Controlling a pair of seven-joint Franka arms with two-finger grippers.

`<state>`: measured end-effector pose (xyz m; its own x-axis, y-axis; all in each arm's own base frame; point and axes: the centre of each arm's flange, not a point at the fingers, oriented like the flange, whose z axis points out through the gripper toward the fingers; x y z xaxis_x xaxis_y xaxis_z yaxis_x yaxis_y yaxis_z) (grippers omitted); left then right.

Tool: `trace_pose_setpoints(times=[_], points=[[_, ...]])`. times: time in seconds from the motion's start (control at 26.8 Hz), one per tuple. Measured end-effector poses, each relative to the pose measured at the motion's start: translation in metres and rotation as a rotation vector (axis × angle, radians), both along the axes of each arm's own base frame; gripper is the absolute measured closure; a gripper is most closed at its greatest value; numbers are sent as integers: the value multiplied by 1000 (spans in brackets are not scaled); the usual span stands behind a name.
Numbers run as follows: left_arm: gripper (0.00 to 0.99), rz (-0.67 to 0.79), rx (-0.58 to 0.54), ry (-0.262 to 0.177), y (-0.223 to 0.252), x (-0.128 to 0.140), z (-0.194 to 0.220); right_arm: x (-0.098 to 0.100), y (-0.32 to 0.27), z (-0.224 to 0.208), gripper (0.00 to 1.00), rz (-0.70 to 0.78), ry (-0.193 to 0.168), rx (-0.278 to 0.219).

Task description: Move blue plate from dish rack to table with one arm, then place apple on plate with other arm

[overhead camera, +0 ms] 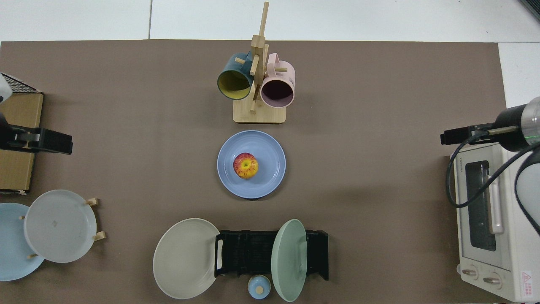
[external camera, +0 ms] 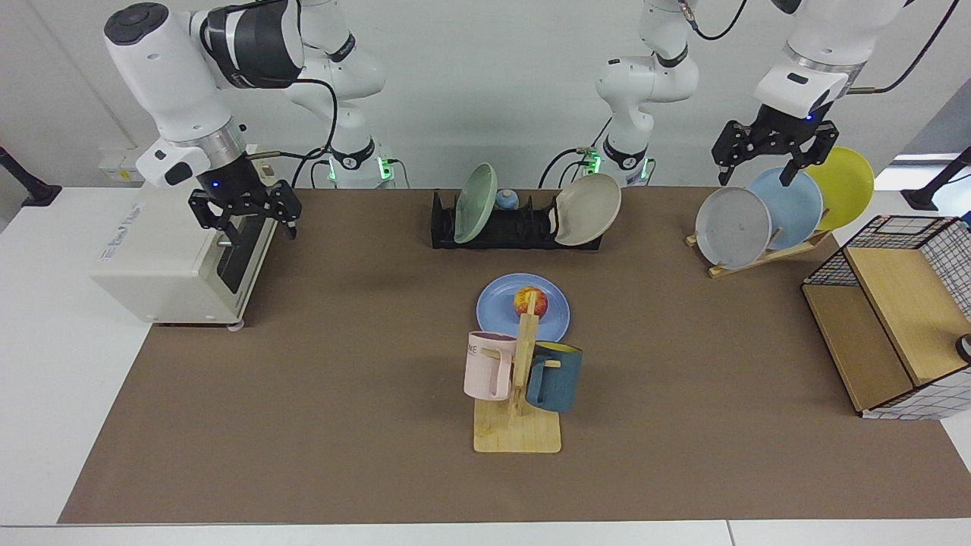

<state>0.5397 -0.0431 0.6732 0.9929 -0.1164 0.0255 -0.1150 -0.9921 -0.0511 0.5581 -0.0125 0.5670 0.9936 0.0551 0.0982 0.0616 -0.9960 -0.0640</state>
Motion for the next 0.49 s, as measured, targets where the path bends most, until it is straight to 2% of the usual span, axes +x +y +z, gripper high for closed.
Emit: trace_pose_setpoints(times=[0.49], points=[[0,-1,0,5,-1,-1,0,0,0,0,0,0,0,0]])
